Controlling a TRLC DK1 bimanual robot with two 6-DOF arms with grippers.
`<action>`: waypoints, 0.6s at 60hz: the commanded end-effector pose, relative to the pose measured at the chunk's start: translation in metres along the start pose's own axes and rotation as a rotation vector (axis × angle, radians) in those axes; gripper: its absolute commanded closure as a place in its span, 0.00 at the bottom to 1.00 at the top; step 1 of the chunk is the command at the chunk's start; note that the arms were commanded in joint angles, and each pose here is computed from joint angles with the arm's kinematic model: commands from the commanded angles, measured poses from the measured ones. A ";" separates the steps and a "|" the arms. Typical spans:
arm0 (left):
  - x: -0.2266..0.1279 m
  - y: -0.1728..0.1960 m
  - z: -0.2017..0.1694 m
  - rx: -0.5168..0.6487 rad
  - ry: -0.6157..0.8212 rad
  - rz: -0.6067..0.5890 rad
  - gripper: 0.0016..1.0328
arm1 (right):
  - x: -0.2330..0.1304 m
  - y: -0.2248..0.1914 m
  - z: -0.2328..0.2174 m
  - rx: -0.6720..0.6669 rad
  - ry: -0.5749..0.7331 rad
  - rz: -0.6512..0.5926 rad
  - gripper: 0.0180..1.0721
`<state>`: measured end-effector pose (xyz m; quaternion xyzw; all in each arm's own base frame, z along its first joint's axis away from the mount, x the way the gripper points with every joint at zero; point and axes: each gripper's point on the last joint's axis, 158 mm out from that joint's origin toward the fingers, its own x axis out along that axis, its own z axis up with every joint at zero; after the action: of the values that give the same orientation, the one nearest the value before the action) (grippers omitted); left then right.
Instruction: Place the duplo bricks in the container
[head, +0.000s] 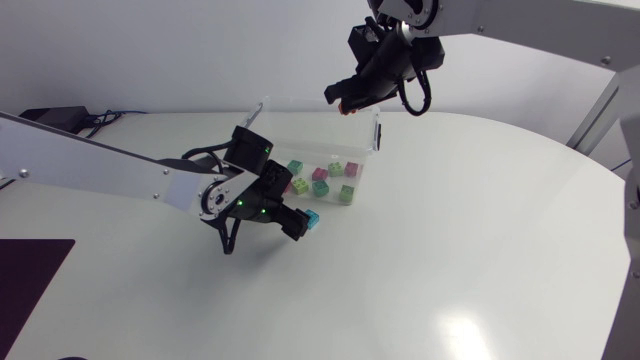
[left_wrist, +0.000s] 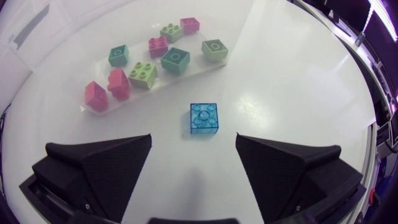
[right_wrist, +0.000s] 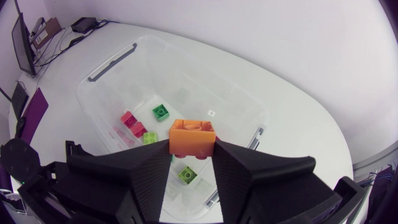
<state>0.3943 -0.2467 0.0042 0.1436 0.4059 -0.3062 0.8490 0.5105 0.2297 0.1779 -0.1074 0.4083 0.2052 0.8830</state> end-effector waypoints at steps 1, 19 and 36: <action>0.012 0.000 0.008 0.023 -0.009 0.005 0.09 | 0.017 -0.006 -0.002 0.023 0.019 -0.009 0.59; 0.031 0.004 0.011 0.012 -0.018 0.027 0.09 | 0.042 -0.038 0.004 0.061 0.029 -0.045 0.23; 0.034 0.001 0.020 -0.004 -0.042 0.028 0.11 | 0.020 -0.034 0.002 0.049 0.031 -0.060 0.12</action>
<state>0.4157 -0.2607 -0.0119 0.1495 0.3919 -0.2989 0.8572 0.5504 0.2063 0.1554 -0.1014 0.4224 0.1704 0.8844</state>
